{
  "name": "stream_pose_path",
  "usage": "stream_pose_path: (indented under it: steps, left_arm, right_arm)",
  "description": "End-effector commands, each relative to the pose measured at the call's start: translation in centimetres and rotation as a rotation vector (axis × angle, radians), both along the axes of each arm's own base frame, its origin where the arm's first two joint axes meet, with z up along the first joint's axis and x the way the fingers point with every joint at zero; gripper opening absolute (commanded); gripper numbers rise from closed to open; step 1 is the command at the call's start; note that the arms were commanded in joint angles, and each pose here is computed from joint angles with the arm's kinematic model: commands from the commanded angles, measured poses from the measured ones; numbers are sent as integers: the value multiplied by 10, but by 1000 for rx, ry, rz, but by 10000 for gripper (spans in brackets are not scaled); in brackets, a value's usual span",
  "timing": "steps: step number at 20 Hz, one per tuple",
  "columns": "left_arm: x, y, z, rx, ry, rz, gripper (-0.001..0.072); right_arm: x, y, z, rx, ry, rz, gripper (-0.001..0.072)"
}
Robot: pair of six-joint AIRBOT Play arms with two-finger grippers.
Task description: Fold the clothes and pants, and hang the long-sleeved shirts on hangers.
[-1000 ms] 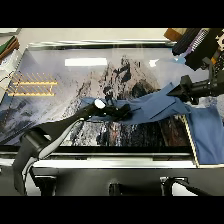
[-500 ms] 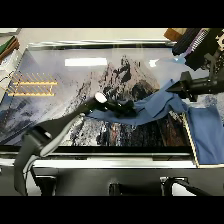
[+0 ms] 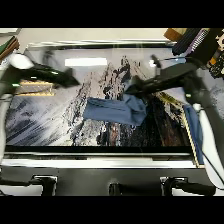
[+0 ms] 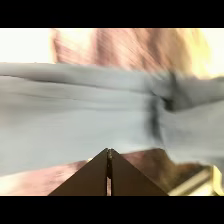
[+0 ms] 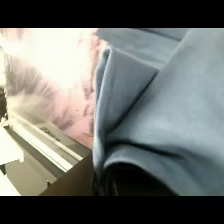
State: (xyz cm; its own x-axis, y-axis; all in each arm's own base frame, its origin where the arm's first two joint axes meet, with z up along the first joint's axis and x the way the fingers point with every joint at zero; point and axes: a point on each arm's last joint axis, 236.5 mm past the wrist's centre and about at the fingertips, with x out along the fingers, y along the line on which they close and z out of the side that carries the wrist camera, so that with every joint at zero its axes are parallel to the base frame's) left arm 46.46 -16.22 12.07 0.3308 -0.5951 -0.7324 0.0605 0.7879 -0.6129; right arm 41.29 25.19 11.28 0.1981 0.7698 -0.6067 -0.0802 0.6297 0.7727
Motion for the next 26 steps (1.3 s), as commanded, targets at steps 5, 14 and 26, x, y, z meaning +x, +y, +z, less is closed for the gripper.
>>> stream_pose_path:
  steps: [5, 14, 26]
  left_arm:
    - [-23, 181, 49, 137, -48, 325, 16]
    - [-26, 195, 23, 126, 13, 362, 16]
    - [-22, 190, 11, 116, 25, 367, 17]
  right_arm:
    - [23, 111, -33, 57, 29, 50, 32]
    - [33, 145, -90, 59, 101, 3, 41]
    - [11, 163, 3, 240, 34, 50, 596]
